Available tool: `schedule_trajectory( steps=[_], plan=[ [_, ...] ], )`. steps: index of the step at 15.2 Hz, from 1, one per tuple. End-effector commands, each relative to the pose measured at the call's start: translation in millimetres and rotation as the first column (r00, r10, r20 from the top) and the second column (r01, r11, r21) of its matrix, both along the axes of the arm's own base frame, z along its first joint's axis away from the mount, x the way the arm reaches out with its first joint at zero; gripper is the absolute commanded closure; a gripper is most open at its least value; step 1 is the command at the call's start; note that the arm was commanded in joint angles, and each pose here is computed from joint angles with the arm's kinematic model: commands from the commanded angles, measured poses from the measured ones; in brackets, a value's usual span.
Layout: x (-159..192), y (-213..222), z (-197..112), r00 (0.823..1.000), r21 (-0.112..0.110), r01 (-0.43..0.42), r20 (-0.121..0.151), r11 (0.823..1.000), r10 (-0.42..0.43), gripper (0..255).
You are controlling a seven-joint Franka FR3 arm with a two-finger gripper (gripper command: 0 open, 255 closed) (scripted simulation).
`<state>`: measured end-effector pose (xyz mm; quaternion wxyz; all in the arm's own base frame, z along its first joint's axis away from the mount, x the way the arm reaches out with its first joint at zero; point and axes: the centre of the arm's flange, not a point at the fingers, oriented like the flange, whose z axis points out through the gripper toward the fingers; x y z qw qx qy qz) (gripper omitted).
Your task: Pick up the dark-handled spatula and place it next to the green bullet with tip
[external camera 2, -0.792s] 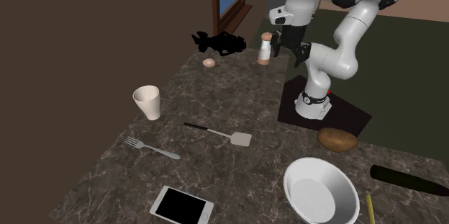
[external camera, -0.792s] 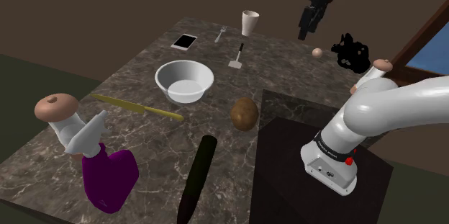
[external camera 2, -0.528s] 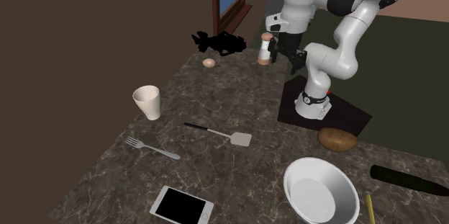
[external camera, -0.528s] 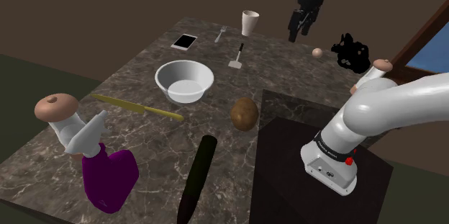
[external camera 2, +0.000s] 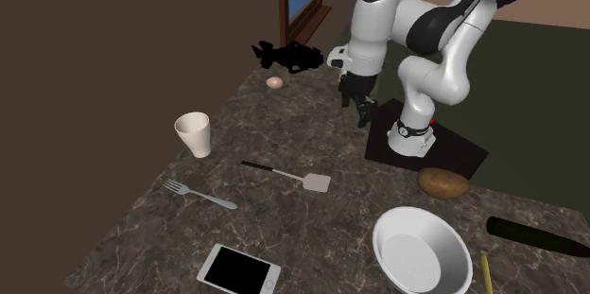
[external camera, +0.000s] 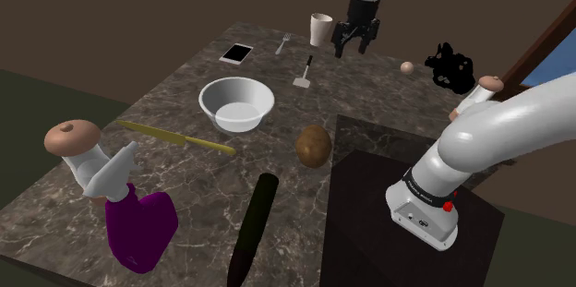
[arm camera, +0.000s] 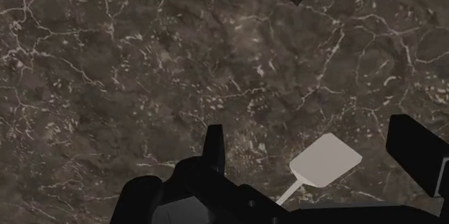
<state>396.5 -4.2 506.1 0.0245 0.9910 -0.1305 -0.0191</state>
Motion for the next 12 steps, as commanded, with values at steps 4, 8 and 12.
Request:
schedule_trajectory(
  steps=[4,8,12],
  plan=[
    [54,-3,-38,0.981,0.0,0.19,0.031,0.982,-0.19,0],
    [95,-13,-65,0.941,0.003,0.335,0.054,0.942,-0.334,0],
    [136,-30,-90,0.879,0.01,0.471,0.077,0.882,-0.471,0]
  ],
)
